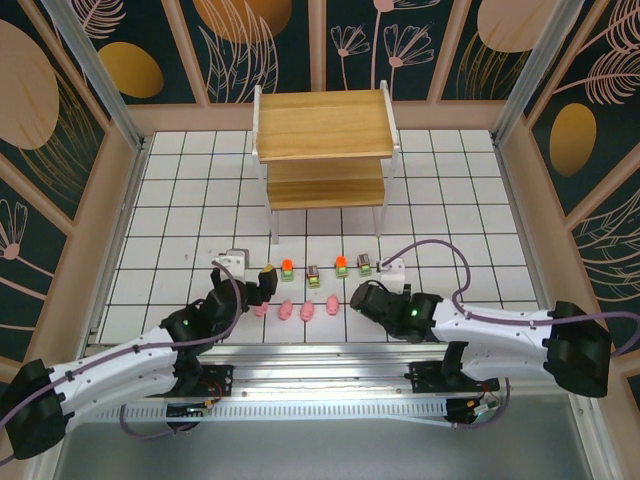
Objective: Place and organize the plastic toys onto the shelf
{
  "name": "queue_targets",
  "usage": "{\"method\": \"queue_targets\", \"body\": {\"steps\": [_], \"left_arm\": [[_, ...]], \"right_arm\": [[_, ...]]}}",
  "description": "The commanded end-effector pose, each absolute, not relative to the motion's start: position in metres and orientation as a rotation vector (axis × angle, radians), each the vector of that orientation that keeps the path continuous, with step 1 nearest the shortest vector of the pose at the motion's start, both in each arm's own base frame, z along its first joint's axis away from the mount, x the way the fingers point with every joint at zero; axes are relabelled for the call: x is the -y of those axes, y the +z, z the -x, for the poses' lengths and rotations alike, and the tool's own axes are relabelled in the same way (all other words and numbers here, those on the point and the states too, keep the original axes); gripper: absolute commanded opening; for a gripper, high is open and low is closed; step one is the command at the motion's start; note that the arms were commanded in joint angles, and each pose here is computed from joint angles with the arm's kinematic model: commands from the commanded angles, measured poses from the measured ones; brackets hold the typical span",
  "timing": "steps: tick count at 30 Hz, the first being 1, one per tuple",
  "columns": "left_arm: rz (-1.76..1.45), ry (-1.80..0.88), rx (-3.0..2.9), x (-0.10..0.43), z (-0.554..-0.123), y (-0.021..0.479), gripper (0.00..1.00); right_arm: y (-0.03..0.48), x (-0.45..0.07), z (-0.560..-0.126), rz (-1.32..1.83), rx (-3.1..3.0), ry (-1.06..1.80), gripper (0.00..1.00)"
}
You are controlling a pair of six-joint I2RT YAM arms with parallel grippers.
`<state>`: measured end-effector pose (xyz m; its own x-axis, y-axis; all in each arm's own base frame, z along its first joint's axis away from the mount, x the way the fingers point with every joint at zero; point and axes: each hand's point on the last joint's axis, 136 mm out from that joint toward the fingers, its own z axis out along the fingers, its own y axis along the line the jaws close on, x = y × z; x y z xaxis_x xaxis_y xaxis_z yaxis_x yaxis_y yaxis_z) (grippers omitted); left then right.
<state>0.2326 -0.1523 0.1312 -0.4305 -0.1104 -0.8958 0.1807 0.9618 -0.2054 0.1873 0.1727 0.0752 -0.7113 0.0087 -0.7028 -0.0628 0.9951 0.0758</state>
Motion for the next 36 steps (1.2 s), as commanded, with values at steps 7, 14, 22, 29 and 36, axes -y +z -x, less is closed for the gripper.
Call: {"method": "queue_targets", "body": {"steps": [7, 14, 22, 29, 36], "left_arm": [[-0.066, -0.345, -2.006, 0.154, -0.228, 0.126, 0.87], [-0.058, -0.345, -2.006, 0.153, -0.228, 0.126, 0.88], [-0.056, -0.348, -2.003, 0.153, -0.228, 0.126, 0.88], [-0.054, -0.348, -2.0, 0.153, -0.228, 0.127, 0.88], [-0.047, -0.345, -2.0, 0.152, -0.228, 0.126, 0.88]], "right_arm": [[0.051, -0.179, -0.177, 0.092, -2.45, 0.16, 0.66], [0.041, -0.18, -0.175, 0.106, -2.493, 0.129, 0.65], [0.035, -0.178, -0.179, 0.092, -2.517, 0.108, 0.61], [0.031, -0.183, -0.183, 0.136, -2.524, 0.088, 0.53], [0.029, -0.187, -0.183, 0.169, -2.528, 0.079, 0.49]]}}
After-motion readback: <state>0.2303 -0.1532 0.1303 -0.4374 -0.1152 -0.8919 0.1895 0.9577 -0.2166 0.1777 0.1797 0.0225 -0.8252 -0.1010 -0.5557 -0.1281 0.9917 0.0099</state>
